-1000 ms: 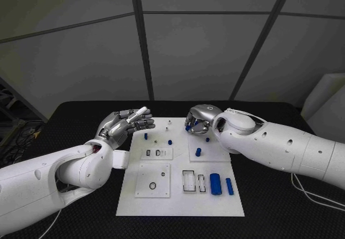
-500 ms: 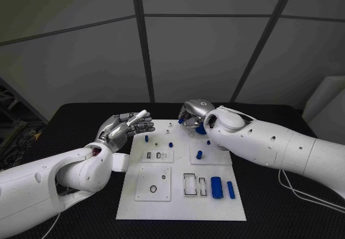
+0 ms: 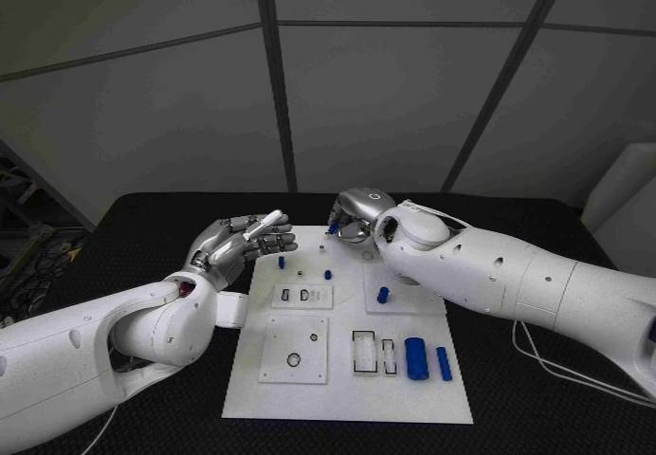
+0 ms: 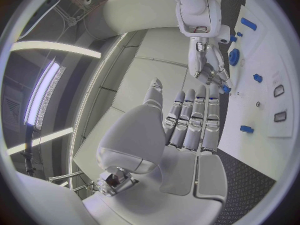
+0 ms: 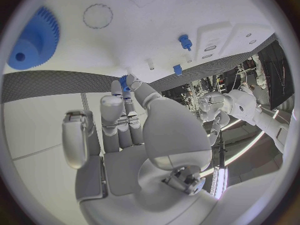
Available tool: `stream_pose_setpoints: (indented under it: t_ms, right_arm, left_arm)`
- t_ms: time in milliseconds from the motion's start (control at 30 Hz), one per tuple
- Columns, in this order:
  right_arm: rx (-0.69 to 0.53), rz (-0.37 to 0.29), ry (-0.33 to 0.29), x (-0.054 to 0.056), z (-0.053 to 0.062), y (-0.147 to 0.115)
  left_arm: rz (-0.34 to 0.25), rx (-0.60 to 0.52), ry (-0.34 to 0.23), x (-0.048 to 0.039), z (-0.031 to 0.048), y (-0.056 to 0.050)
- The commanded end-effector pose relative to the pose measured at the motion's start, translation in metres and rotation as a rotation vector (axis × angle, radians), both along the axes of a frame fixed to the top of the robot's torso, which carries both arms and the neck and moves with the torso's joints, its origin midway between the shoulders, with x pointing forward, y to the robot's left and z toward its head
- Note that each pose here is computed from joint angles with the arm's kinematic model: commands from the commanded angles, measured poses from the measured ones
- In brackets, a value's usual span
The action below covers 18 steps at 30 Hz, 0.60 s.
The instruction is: Assemble the parts on the task board
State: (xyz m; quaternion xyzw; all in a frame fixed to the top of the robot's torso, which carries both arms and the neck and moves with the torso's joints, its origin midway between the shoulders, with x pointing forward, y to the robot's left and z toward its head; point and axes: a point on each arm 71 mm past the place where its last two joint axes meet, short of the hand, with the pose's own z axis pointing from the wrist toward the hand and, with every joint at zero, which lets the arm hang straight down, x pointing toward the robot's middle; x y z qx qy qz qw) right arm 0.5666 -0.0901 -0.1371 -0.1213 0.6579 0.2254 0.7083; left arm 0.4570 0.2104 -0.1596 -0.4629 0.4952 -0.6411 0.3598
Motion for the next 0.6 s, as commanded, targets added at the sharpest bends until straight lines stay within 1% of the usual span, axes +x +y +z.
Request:
stream_pose_setpoints:
  t_ms: [33,600]
  right_arm:
    - [-0.008,0.012,0.008,0.0010,0.0008,0.0024]
    - [-0.018,0.008,0.022,0.0036,-0.0008,0.0087]
  left_arm:
    - [-0.014,-0.003,-0.013,0.0002,0.0026,-0.0018]
    - [-0.018,-0.004,-0.024,0.0011,0.0062,-0.0033]
